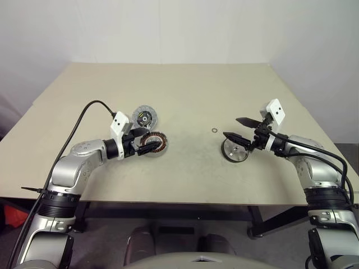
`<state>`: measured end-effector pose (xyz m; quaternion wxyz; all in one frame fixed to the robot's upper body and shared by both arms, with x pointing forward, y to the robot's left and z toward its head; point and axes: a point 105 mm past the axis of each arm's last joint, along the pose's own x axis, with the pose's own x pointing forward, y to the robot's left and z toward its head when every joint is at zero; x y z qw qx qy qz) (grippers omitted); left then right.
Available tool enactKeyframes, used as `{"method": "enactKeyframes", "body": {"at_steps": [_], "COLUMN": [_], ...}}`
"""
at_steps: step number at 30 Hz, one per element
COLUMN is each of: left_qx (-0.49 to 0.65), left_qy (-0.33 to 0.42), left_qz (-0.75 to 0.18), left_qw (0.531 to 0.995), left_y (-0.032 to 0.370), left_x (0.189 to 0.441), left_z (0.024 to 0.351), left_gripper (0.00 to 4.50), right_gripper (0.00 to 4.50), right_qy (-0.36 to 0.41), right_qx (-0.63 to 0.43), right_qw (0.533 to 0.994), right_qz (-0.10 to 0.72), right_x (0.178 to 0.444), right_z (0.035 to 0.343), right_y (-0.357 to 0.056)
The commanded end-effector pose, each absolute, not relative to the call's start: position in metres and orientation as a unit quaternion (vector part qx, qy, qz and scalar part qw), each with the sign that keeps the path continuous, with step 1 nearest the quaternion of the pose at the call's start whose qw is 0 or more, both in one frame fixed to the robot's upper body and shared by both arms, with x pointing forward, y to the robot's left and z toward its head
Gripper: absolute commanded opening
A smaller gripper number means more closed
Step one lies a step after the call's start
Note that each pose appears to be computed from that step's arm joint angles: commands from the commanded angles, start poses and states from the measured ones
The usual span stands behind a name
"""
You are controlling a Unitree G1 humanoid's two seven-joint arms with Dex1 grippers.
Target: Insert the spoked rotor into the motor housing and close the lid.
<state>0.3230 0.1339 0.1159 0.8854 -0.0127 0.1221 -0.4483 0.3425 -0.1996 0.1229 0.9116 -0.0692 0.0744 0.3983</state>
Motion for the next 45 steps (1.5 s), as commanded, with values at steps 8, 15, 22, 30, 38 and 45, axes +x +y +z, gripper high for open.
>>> {"method": "enactKeyframes", "body": {"at_steps": [8, 15, 22, 30, 38, 45], "left_qx": [0.002, 0.01, 0.313, 0.488, 0.614, 0.688], "left_qy": [0.094, 0.096, 0.097, 0.078, 0.127, 0.135], "left_qz": [-0.453, -0.452, -0.446, -0.537, -0.568, -0.582], "left_qw": [0.887, 0.887, 0.833, 0.683, 0.534, 0.412], "left_y": [0.134, 0.135, 0.175, 0.157, 0.151, 0.136], "left_x": [0.325, 0.324, 0.344, 0.355, 0.369, 0.371], "left_z": [0.132, 0.131, 0.162, 0.195, 0.18, 0.163], "left_gripper": [4.5, 4.5, 4.5, 4.5, 4.5, 4.5], "right_gripper": [4.49, 4.49, 4.49, 4.49, 4.49, 4.49], "right_qy": [0.059, 0.06, 0.056, 0.049, 0.048, 0.05], "right_qx": [-0.094, -0.096, -0.101, -0.106, -0.124, -0.144], "right_qw": [0.912, 0.912, 0.91, 0.905, 0.899, 0.895], "right_qz": [0.395, 0.394, 0.399, 0.409, 0.418, 0.42], "right_x": [0.347, 0.348, 0.352, 0.357, 0.358, 0.358], "right_z": [0.134, 0.133, 0.136, 0.142, 0.156, 0.172], "right_y": [-0.202, -0.202, -0.199, -0.192, -0.195, -0.203]}}
